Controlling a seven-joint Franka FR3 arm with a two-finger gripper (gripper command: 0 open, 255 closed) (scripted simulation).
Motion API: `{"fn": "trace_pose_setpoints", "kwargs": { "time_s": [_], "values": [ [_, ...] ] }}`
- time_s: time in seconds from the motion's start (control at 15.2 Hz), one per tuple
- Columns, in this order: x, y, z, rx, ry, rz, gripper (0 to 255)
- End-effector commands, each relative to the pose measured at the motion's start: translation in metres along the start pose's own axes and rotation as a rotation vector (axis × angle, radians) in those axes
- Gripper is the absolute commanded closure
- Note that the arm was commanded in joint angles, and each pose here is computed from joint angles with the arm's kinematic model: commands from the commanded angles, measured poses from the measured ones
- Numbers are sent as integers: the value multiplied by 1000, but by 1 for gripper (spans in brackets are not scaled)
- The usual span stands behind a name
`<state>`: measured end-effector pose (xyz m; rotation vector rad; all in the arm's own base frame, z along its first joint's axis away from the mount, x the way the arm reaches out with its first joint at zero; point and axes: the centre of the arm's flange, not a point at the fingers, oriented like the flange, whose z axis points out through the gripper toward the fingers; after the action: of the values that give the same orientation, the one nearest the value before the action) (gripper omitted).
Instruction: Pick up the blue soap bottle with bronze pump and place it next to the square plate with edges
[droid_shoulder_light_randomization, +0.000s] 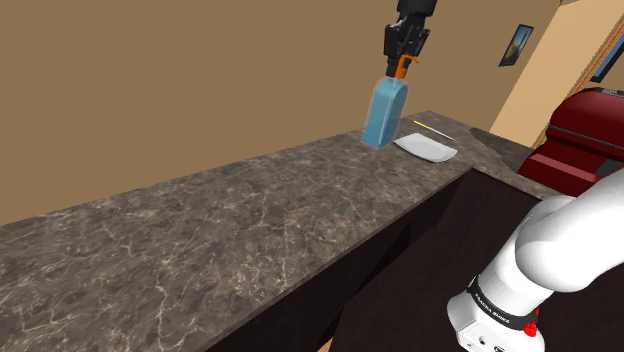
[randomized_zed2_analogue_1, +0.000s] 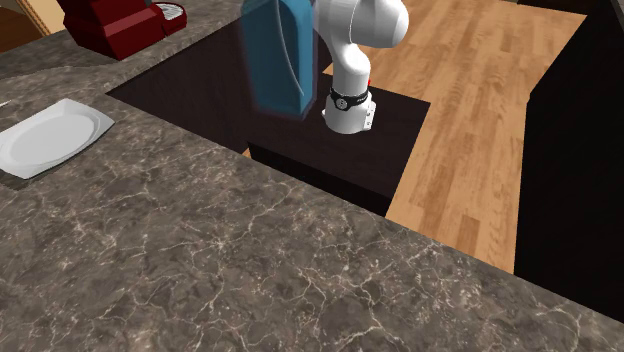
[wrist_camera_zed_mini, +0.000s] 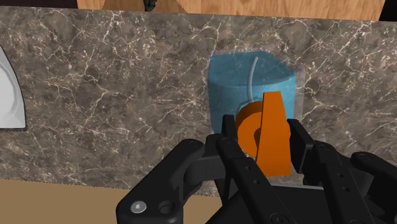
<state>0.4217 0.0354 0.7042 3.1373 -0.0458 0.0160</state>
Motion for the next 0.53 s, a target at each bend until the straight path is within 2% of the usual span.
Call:
{"fn": "trace_pose_setpoints", "kwargs": {
  "time_s": [0.0,0.46],
  "values": [
    [5,18,5,0,0,0,255],
    [29,100,39,0,0,0,255]
  ]
}}
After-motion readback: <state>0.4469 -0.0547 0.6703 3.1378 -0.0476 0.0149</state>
